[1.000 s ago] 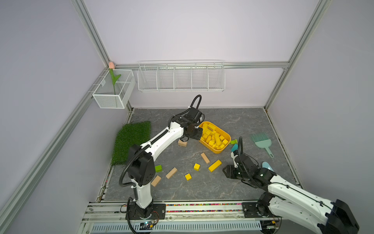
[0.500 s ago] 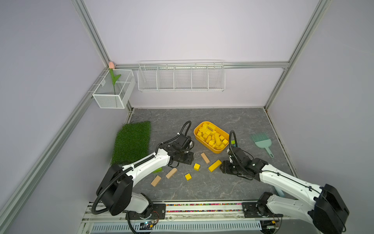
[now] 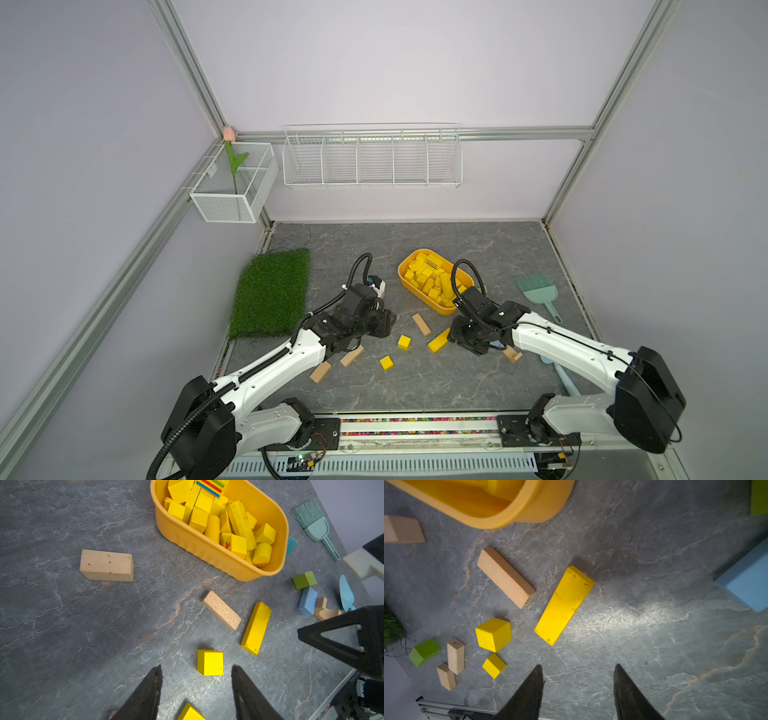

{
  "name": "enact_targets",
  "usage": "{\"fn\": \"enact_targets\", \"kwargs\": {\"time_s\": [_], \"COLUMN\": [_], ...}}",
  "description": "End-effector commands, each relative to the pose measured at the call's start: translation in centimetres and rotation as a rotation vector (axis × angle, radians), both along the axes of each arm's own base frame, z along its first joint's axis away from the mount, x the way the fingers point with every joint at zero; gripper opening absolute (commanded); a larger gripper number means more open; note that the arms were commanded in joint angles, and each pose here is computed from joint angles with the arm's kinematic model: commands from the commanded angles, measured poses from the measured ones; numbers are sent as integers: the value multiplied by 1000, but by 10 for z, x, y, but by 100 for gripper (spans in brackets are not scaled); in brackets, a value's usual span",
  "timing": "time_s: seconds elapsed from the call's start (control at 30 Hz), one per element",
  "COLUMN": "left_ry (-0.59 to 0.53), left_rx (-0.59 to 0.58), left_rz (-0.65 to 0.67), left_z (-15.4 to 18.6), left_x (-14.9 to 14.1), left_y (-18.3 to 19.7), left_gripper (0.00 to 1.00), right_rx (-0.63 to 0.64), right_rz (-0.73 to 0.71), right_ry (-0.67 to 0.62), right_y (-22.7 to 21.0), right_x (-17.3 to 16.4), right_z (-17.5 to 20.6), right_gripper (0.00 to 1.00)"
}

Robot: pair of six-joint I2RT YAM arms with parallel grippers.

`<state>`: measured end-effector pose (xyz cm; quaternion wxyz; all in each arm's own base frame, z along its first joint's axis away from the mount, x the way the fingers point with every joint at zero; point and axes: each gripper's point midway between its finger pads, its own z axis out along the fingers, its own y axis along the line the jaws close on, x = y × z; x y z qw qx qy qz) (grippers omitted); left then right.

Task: Pick out the yellow building blocks
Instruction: Place the building block in the storage box, then pick up the building block from the center of the board.

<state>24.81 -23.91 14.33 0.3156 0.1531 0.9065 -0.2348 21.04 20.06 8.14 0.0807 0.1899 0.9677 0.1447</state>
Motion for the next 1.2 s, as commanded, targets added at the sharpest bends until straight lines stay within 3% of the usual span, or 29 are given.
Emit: {"fn": "enact_targets", "kwargs": {"time_s": [0.0,1.17], "left_ry": [-28,-43], "left_rx": [-26,-77], "left_rz": [47,54], "left_z": [7,10], "left_x": [7,5], "left_y": [4,13], "left_gripper": [56,57], "right_rx": [-21,-157], "right_rz": [-76,-83], "right_ry": [61,208], "right_y": [4,44], "right_x": [-1,5], "right_z": [0,-62], "right_gripper": [57,50]}}
